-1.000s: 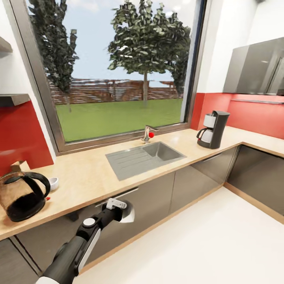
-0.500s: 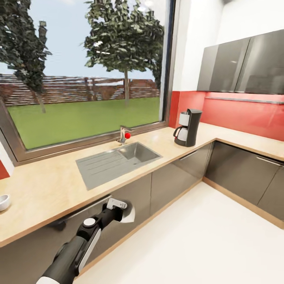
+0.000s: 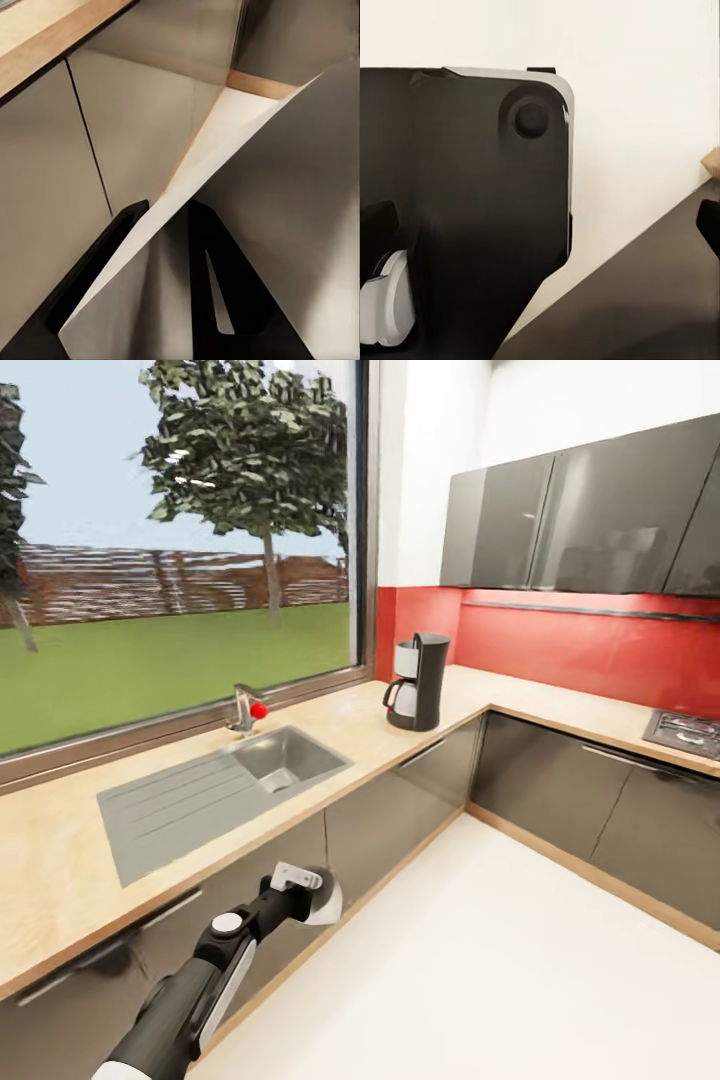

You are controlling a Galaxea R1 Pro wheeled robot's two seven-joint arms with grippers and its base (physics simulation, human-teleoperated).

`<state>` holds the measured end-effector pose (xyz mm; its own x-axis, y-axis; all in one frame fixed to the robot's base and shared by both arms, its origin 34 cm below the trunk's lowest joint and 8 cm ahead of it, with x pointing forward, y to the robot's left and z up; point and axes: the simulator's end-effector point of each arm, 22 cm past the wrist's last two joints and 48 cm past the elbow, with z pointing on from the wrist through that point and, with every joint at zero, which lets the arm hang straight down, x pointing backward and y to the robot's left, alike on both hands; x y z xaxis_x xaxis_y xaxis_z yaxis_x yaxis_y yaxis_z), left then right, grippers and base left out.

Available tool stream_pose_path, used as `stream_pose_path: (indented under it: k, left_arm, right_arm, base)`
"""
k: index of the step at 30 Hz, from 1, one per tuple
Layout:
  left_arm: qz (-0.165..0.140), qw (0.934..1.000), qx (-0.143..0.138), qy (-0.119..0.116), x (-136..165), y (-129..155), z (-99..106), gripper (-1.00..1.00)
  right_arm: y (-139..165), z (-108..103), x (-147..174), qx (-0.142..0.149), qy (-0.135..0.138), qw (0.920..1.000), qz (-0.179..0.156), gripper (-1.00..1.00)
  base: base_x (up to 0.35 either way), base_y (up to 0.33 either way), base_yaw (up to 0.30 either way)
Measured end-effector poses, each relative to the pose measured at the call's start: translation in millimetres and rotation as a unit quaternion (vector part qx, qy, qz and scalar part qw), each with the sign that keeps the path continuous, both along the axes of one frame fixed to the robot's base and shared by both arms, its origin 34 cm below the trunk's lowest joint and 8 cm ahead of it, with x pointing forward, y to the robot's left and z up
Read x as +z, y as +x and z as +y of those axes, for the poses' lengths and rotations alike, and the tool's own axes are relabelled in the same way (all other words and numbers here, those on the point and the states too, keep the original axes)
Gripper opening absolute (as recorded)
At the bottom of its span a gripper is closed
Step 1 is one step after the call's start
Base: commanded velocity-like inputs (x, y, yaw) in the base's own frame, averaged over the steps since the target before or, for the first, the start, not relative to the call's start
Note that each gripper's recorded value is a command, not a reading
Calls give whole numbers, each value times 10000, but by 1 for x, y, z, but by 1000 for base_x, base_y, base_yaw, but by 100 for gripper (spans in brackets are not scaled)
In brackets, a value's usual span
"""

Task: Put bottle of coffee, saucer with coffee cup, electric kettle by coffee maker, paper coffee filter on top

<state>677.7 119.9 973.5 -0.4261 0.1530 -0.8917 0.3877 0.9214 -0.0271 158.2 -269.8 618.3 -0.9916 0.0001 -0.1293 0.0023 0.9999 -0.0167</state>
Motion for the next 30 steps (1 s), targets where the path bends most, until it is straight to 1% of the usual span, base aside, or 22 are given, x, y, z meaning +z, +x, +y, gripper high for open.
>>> stream_pose_path:
  k: [15, 19, 30]
  left_arm:
    - [63, 10000, 1, 1, -7, 0, 0, -100]
    - [69, 10000, 2, 0, -7, -1, 0, -100]
    - [70, 10000, -1, -1, -7, -1, 0, -100]
  right_arm:
    - [-4, 0, -1, 3, -10, 10000, 56, 100]
    - [-5, -1, -1, 2, -13, 10000, 61, 100]
    - [-5, -1, -1, 22, -20, 10000, 68, 100]
  base:
    - [246, -186, -264]
    - [246, -184, -71]
    - [250, -181, -3]
